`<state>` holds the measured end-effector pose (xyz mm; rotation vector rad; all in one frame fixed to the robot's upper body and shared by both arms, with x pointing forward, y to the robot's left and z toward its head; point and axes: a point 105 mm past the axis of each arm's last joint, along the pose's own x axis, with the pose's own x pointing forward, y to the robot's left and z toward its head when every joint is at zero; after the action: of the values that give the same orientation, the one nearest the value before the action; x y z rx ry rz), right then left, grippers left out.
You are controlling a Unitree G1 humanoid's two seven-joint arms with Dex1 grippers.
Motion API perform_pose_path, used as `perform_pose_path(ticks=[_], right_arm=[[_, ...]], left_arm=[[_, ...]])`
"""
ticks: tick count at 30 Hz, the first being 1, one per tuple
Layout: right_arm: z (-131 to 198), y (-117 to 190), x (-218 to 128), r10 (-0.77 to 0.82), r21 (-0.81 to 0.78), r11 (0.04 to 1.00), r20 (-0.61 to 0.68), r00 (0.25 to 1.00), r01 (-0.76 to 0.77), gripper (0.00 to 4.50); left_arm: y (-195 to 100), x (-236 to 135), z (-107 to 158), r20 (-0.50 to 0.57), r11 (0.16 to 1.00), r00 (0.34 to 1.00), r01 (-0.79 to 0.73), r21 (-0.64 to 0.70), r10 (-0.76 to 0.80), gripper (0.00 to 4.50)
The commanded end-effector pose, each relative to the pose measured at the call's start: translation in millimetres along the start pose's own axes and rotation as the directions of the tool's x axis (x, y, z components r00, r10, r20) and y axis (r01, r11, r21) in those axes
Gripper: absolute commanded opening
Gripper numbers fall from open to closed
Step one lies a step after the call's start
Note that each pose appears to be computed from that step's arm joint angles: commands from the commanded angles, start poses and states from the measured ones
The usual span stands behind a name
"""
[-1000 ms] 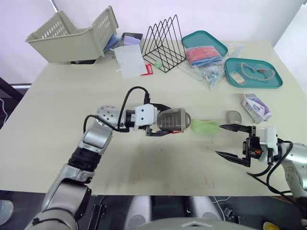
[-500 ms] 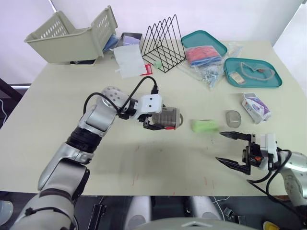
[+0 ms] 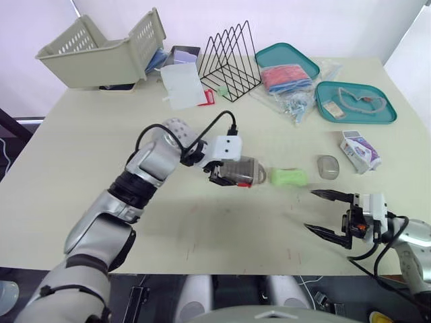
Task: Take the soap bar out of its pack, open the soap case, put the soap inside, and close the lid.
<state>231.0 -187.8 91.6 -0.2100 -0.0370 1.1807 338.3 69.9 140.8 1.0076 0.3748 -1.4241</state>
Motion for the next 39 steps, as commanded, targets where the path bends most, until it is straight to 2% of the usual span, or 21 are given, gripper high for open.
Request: perform_pose_path(ticks=[1, 6, 11, 20, 27, 28, 29, 30, 39], right_arm=[[5, -1, 1, 0.000, -0.029, 1.000, 0.013, 1.000, 0.000, 4.47], [4, -1, 0, 0.003, -0.030, 1.000, 0.003, 1.000, -0.003, 4.47], [5, -5, -1, 0.000, -0.036, 0.999, -0.006, 1.000, 0.000, 4.47], [3, -6, 0, 0.009, -0.039, 0.999, -0.019, 1.000, -0.010, 4.47], [3, -8, -2, 0.005, -0.043, 0.999, -0.027, 1.000, -0.006, 4.47], [3, -8, -2, 0.004, -0.044, 0.999, -0.029, 1.000, -0.006, 4.50], [3, -8, -3, 0.005, -0.044, 0.999, -0.032, 0.999, -0.006, 4.50], [3, -9, -3, 0.005, -0.044, 0.999, -0.035, 0.999, -0.006, 4.50], [5, -11, -5, 0.018, -0.052, 0.998, -0.054, 0.998, -0.021, 4.50]], left_arm=[[10, -11, 4, -0.022, 0.998, 0.999, -0.039, 0.038, 0.040, 3.48], [13, -22, -10, -0.057, 0.997, 0.996, -0.063, 0.053, 0.066, 3.48], [7, -34, -19, -0.019, 0.998, 0.998, -0.055, 0.035, 0.056, 3.48], [-2, -45, -55, -0.054, 0.999, 0.998, -0.028, 0.016, 0.029, 3.48], [-2, -40, -63, -0.029, 1.000, 0.999, -0.024, 0.000, 0.024, 3.48], [-3, -40, -63, -0.019, 1.000, 1.000, -0.014, -0.006, 0.014, 4.28], [-3, -39, -62, -0.004, 1.000, 1.000, -0.016, -0.013, 0.016, 4.28], [-3, -40, -60, 0.014, 1.000, 1.000, -0.016, -0.017, 0.017, 4.49], [3, -66, -40, 0.152, 0.999, 0.988, -0.038, -0.008, 0.039, 4.49]])
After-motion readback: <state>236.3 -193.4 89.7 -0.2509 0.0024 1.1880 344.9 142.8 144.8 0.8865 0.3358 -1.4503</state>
